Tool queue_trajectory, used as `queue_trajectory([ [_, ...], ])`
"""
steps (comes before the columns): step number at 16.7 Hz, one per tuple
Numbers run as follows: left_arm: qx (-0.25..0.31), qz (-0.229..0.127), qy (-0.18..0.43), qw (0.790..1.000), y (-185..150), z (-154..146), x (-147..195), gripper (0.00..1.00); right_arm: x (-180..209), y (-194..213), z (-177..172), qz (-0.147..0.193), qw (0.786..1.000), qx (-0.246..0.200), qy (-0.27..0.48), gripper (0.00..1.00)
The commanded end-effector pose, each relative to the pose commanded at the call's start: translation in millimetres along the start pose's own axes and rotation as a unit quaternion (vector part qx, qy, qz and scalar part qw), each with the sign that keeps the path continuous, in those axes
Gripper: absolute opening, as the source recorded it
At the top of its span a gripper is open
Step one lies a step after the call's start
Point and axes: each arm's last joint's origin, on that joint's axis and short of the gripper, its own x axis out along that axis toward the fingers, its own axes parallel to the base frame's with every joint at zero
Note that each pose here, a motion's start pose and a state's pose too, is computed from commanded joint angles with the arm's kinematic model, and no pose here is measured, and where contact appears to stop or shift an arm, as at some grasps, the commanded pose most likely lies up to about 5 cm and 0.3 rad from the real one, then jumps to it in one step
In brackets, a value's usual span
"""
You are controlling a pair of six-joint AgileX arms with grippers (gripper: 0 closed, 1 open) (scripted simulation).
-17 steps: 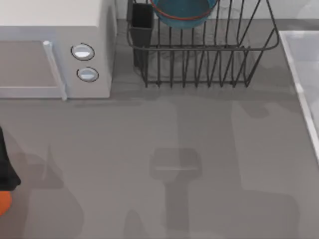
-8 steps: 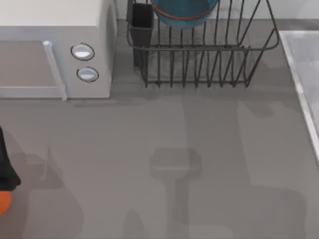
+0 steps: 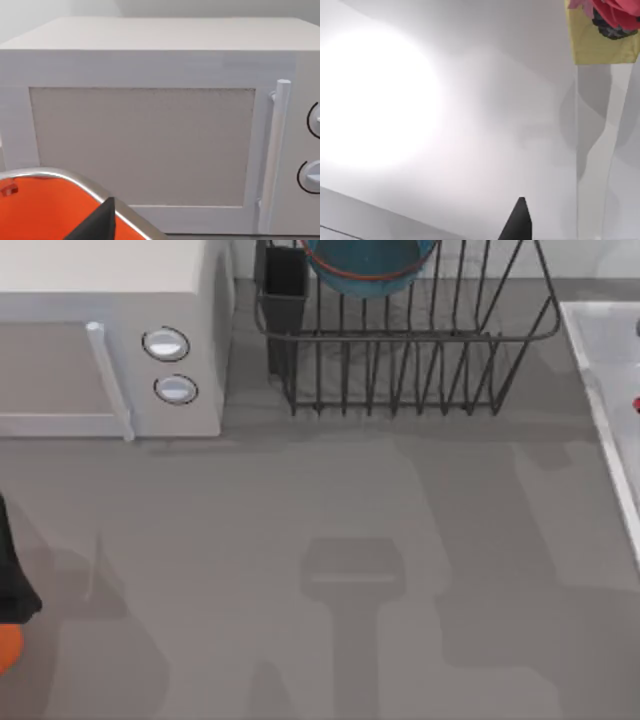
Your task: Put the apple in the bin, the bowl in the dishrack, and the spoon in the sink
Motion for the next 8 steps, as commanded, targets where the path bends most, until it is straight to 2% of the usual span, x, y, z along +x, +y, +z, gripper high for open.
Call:
queue_trajectory([
  [5, 0.0, 0.0, 0.0, 1.0, 0.0, 0.0, 0.0, 1.0, 3.4, 0.7, 0.3, 0.002, 1.0, 0.001, -0.001, 0.0],
  [8, 0.0, 0.0, 0.0, 1.0, 0.0, 0.0, 0.0, 1.0, 3.4, 0.7, 0.3, 0.002, 1.0, 0.001, -0.001, 0.23],
])
